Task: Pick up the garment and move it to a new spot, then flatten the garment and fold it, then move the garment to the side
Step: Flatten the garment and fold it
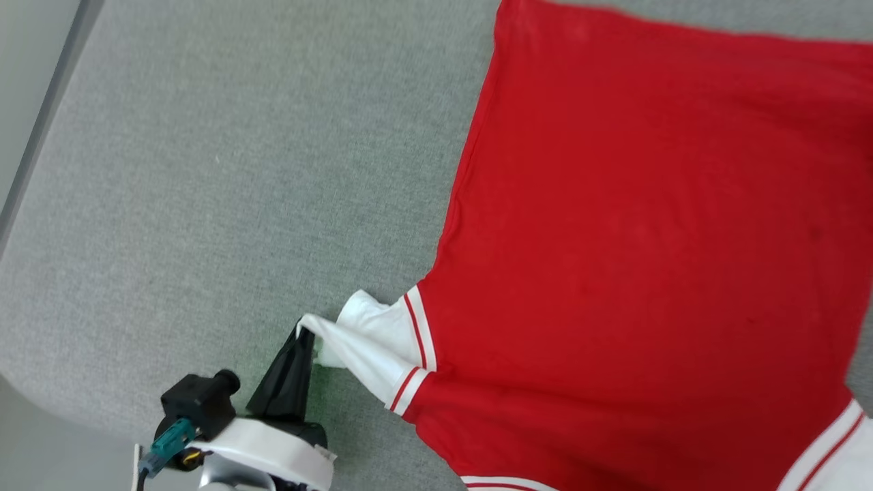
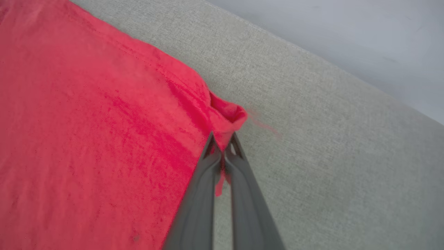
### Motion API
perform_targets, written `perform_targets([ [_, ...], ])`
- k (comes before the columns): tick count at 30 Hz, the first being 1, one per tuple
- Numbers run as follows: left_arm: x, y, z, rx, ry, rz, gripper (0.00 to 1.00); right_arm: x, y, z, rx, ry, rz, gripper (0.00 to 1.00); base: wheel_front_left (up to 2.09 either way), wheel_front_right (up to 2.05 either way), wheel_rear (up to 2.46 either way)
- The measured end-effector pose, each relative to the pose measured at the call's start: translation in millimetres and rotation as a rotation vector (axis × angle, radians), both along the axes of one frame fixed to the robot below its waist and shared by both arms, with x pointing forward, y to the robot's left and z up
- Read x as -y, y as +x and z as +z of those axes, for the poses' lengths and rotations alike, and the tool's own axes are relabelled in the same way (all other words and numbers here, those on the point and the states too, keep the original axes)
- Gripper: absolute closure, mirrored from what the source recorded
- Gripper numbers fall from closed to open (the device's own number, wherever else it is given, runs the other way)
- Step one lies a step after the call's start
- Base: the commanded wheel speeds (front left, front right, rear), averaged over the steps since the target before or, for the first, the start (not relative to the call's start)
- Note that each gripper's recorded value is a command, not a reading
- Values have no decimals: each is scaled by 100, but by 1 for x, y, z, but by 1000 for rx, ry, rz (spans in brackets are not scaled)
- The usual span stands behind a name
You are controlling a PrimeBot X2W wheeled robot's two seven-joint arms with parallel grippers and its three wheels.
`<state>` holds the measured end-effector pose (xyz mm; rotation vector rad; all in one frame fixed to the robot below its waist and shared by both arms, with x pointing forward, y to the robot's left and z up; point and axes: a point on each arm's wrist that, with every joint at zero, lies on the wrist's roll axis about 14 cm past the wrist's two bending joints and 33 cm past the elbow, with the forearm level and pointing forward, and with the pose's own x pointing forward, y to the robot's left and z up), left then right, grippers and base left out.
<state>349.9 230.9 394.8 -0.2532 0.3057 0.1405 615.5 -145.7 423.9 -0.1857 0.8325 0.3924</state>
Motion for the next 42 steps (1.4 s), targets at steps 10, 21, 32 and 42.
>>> perform_targets([
  [10, 5, -25, 29, 63, -13, -15, 100, 65, -96, 37, 49, 15, -46, 100, 0, 0, 0],
  [21, 14, -36, 45, 103, -21, -51, 100, 132, -244, -23, -202, -10, -203, 100, 0, 0, 0],
  [32, 22, -35, 45, 103, -27, -84, 100, 137, -353, -77, -451, 29, -294, 100, 0, 0, 0],
  [42, 26, -32, 44, 102, -27, -104, 100, 135, -301, -44, -181, 150, -371, 0, 0, 0, 0],
])
